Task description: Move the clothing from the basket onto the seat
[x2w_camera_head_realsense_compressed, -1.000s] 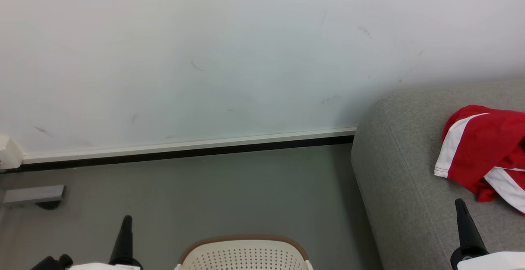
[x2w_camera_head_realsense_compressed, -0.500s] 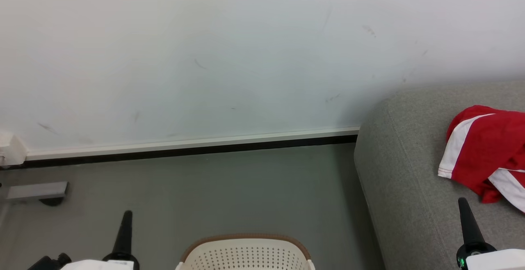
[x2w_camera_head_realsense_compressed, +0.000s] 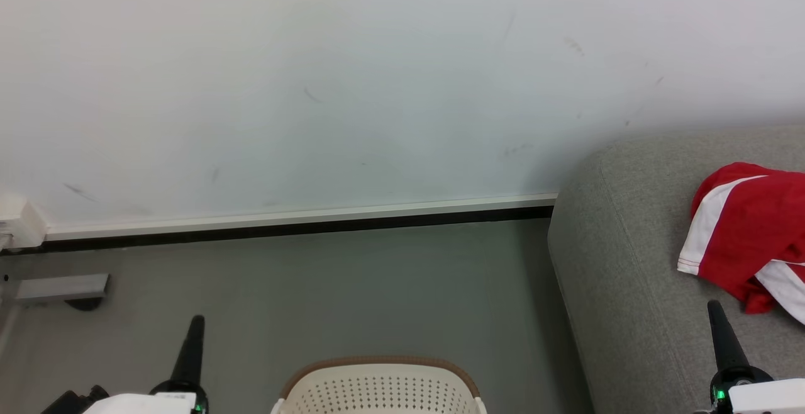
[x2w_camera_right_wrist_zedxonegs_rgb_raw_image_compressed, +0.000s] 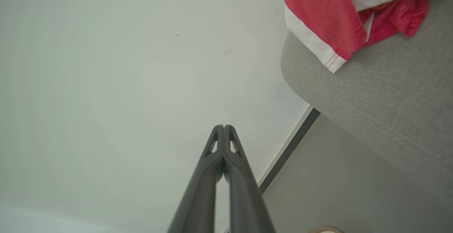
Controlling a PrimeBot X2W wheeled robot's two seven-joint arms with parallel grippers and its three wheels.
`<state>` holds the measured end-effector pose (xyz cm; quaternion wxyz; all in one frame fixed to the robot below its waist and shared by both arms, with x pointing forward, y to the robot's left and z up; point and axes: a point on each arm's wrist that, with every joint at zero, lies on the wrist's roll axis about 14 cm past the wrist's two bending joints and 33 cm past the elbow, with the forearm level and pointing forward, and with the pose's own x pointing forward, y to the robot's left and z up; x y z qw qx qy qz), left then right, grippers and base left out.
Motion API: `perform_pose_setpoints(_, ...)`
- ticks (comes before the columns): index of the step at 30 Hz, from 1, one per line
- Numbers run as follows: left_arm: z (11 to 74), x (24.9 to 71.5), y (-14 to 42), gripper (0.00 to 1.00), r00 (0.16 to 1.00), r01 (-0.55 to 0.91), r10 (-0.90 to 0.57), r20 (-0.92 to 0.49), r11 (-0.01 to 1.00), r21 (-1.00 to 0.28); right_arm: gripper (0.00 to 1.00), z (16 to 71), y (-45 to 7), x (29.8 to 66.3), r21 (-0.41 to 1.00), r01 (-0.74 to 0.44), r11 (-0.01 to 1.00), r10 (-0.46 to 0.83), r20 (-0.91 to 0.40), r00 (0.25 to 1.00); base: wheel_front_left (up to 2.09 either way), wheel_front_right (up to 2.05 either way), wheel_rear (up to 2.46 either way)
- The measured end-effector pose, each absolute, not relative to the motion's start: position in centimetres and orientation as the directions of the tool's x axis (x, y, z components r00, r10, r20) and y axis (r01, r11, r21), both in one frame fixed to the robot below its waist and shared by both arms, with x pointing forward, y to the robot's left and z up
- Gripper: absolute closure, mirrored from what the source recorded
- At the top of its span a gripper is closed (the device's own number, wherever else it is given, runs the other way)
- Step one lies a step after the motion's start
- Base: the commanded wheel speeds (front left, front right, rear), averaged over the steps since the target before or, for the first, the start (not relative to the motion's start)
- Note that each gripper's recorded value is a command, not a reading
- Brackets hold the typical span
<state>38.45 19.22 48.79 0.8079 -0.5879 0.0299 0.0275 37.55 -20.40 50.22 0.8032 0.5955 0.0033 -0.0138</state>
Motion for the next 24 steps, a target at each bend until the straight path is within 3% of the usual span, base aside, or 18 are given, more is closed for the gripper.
perform_pose_setpoints(24, 49.75, 38.72, 19.54, 1.0, 0.999, -0.042, 0.001, -0.042, 0.129, -0.991, 1.0, 50.34, -20.12, 38.24, 0.992, 0.018, 0.121, -0.008, -0.017, 1.0, 0.0, 0.0, 0.0)
